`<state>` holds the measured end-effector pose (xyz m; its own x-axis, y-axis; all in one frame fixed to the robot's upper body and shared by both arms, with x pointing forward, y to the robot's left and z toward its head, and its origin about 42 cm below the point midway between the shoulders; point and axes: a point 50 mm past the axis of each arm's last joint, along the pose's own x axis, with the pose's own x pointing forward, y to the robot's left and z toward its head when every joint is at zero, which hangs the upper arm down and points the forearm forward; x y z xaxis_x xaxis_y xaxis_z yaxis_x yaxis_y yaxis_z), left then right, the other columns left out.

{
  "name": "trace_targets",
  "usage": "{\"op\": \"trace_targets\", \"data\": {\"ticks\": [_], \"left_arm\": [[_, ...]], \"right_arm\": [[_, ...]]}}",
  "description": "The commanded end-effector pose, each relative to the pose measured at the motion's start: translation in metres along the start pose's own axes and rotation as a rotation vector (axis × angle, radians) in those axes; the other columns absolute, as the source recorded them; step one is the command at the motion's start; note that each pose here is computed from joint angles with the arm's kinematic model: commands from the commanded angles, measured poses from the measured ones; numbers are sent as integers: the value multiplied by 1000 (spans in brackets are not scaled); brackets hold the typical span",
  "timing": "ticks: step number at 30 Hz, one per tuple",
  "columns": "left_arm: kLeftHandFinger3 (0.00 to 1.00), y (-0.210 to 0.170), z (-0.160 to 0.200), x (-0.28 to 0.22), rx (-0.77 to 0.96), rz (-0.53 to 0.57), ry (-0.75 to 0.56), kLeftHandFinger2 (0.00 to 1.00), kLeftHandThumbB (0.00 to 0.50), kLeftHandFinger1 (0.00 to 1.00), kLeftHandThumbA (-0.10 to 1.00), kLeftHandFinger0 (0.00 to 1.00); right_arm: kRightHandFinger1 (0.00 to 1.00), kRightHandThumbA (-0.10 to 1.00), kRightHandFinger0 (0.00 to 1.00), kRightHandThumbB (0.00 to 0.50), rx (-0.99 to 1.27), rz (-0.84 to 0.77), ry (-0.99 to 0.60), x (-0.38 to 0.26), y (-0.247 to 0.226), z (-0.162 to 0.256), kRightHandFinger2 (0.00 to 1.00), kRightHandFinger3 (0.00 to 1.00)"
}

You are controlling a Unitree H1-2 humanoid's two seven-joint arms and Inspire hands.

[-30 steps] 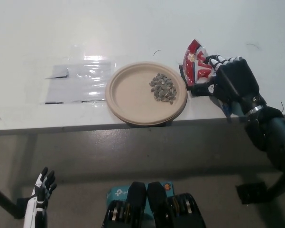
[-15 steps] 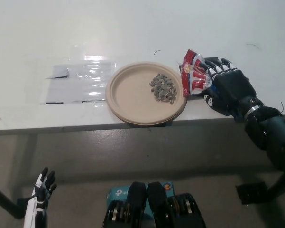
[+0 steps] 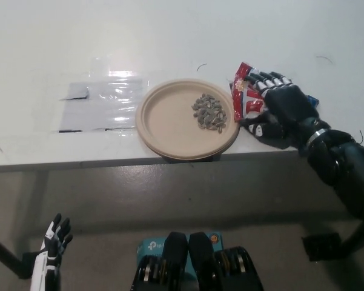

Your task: The robot picks up a small bag of sunflower seeds on the right hand side and take it to the empty plate on the left hand side then pours some sunflower seeds on to the plate.

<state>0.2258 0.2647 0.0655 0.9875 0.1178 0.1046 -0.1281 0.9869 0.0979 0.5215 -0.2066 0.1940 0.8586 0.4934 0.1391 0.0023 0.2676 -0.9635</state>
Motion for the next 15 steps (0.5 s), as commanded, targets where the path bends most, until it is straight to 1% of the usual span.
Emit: {"op": "trace_targets", "data": {"ticks": [1,3,4,7,8,10,11,14,15], "left_arm": [[1000,2,6,6,7,-1,-55,1000,88,1000,1000,1000],[1000,3,7,8,5,7,-61,1000,79,1000,1000,1000],[1000,3,6,8,-2,11,-56,1000,87,1000,1000,1000],[1000,3,7,9,-1,10,-63,1000,65,1000,1000,1000],[1000,4,8,10,-7,8,-62,1000,72,1000,1000,1000],[1000,4,8,11,-4,11,-62,1000,64,1000,1000,1000],[1000,5,9,12,-3,12,-63,1000,65,1000,1000,1000],[1000,5,10,13,-4,15,-62,1000,61,1000,1000,1000],[1000,4,11,13,-7,17,-59,1000,74,1000,1000,1000]], "right_arm": [[1000,761,1000,500,68,-9,-105,7,-54,18,1000,1000],[1000,759,1000,500,78,7,-120,8,-58,25,1000,1000],[1000,766,1000,500,83,19,-119,8,-57,26,1000,1000],[1000,766,1000,500,93,46,-106,7,-59,28,1000,1000],[1000,761,1000,500,93,58,-106,6,-60,30,1000,1000],[1000,761,1000,500,94,86,-106,8,-60,30,1000,1000],[1000,740,1000,500,95,92,-105,8,-60,30,1000,1000],[1000,750,1000,500,87,126,-92,7,-59,30,1000,1000],[1000,749,1000,500,87,130,-91,5,-57,28,1000,1000]]}}
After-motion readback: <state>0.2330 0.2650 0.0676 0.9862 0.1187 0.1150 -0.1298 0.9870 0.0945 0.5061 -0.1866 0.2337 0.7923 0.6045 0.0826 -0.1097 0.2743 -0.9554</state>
